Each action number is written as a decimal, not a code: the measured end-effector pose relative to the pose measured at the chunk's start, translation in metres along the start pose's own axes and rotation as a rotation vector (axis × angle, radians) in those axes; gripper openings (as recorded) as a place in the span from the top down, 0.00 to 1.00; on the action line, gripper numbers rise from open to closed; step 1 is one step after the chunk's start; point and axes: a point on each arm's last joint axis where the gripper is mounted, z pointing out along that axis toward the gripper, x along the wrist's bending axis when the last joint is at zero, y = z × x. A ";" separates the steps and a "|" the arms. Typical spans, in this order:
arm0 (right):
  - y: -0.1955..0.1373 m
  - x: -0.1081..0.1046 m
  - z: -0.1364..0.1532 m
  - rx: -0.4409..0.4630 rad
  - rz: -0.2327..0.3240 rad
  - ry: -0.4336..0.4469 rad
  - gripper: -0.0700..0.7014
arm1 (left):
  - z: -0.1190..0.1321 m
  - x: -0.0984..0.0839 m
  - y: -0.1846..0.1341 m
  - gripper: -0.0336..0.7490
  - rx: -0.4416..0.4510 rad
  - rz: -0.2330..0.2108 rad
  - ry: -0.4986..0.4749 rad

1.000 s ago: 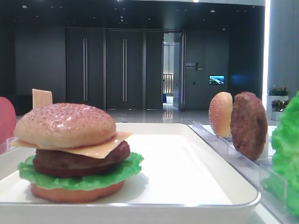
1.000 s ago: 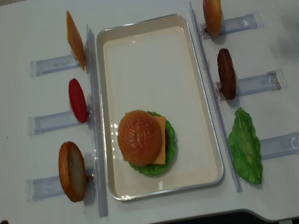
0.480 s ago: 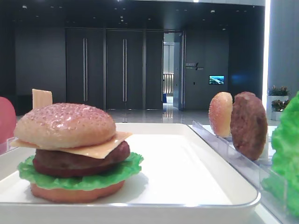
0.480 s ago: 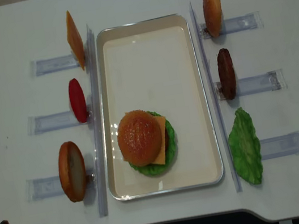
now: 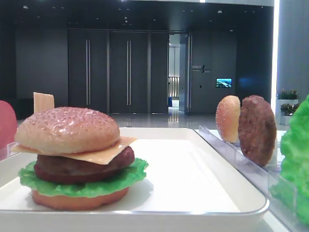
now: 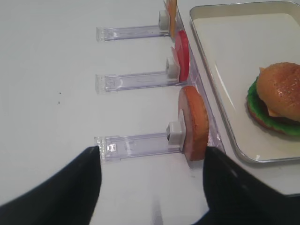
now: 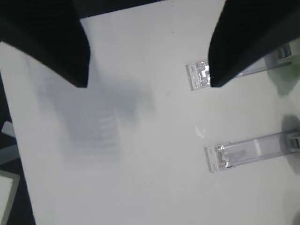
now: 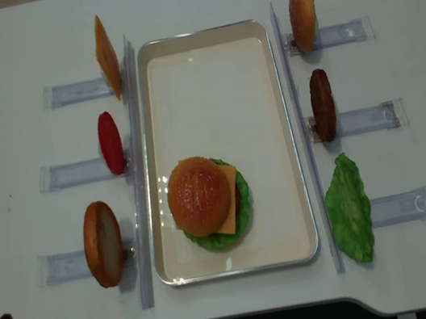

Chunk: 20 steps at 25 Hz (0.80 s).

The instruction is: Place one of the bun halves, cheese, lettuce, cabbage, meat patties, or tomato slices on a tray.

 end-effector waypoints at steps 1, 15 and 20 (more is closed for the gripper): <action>-0.008 0.001 -0.010 -0.039 -0.003 -0.002 0.26 | 0.000 0.000 0.000 0.30 0.000 0.000 0.000; -0.113 0.014 -0.104 -0.555 -0.050 -0.033 0.26 | 0.000 0.000 0.000 0.30 0.000 0.000 0.000; -0.139 0.013 -0.079 -0.536 -0.057 -0.022 0.26 | 0.000 0.000 0.000 0.30 0.000 0.000 0.000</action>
